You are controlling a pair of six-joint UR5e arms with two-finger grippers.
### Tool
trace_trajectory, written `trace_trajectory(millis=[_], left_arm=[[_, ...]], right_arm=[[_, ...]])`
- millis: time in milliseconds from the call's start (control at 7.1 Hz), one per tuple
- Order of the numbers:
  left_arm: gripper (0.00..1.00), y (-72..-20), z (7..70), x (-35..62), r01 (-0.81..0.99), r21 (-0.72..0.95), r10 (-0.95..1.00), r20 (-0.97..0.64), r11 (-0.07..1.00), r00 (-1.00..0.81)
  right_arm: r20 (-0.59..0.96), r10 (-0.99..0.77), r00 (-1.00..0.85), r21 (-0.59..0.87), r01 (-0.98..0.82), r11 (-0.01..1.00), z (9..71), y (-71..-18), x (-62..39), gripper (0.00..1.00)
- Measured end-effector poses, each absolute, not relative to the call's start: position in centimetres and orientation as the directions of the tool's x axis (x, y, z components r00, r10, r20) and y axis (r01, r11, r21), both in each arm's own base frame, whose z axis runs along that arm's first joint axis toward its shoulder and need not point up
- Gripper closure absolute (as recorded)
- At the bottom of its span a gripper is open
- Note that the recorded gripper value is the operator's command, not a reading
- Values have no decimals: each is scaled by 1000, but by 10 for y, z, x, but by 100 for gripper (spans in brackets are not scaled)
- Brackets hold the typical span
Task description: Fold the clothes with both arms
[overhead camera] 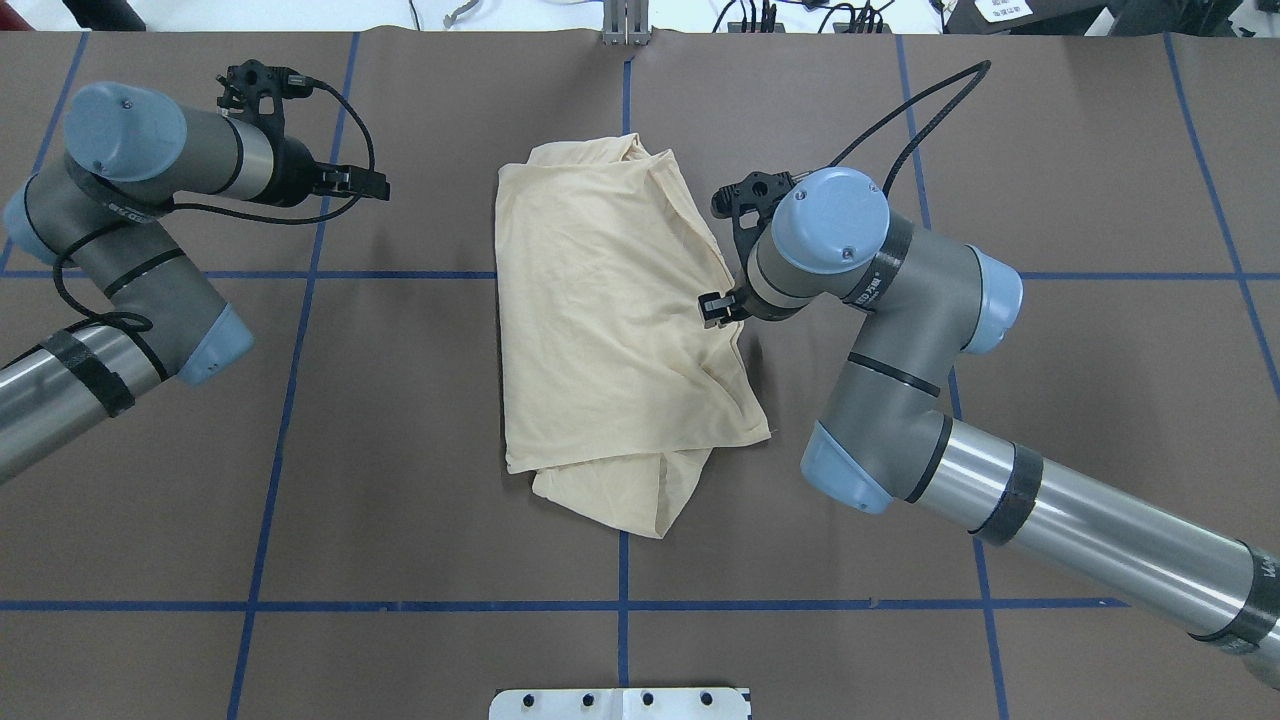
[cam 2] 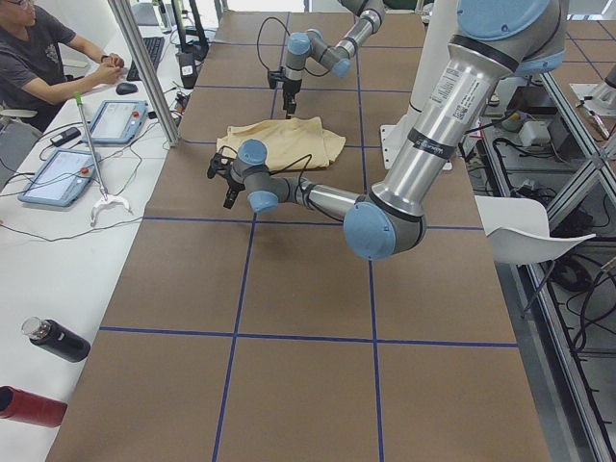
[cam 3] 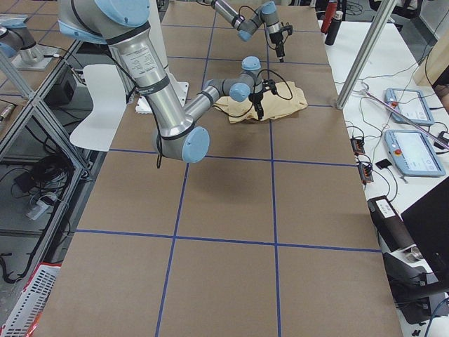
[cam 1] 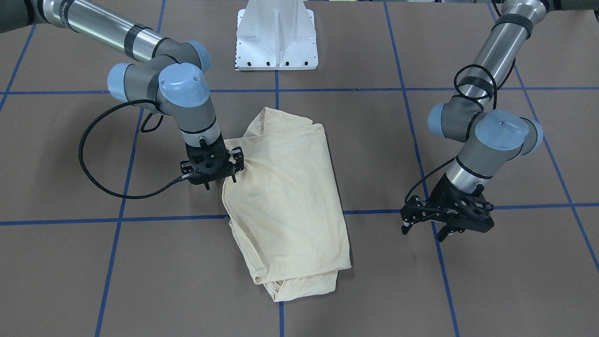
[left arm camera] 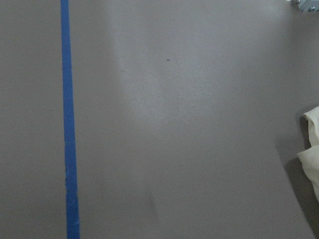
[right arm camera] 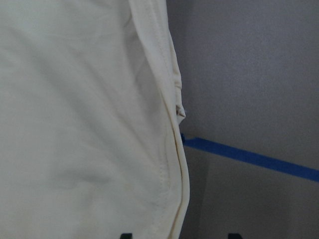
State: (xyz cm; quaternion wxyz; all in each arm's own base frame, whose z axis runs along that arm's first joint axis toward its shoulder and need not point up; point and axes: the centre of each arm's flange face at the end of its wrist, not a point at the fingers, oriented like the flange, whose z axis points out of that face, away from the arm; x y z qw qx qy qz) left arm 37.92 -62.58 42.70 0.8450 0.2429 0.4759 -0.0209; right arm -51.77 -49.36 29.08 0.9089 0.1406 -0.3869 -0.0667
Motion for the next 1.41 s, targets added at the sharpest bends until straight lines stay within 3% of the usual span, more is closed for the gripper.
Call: trace_trajectory(millis=[141,845,1409], left_arm=[[0,-626,428,380,266,391,197,-815,881,545],[0,-625,427,381,267,392,199,-816,880,542],[0,-624,425,380,269,396,204,-818,878,538]], right_arm=[[711,-184,678,260,-10,966,291,-486,-518,4],[769,-65,636,102,-22,995,306,-452,-509,5],[760,-63,647,170,-104,980,258,-512,-523,5]])
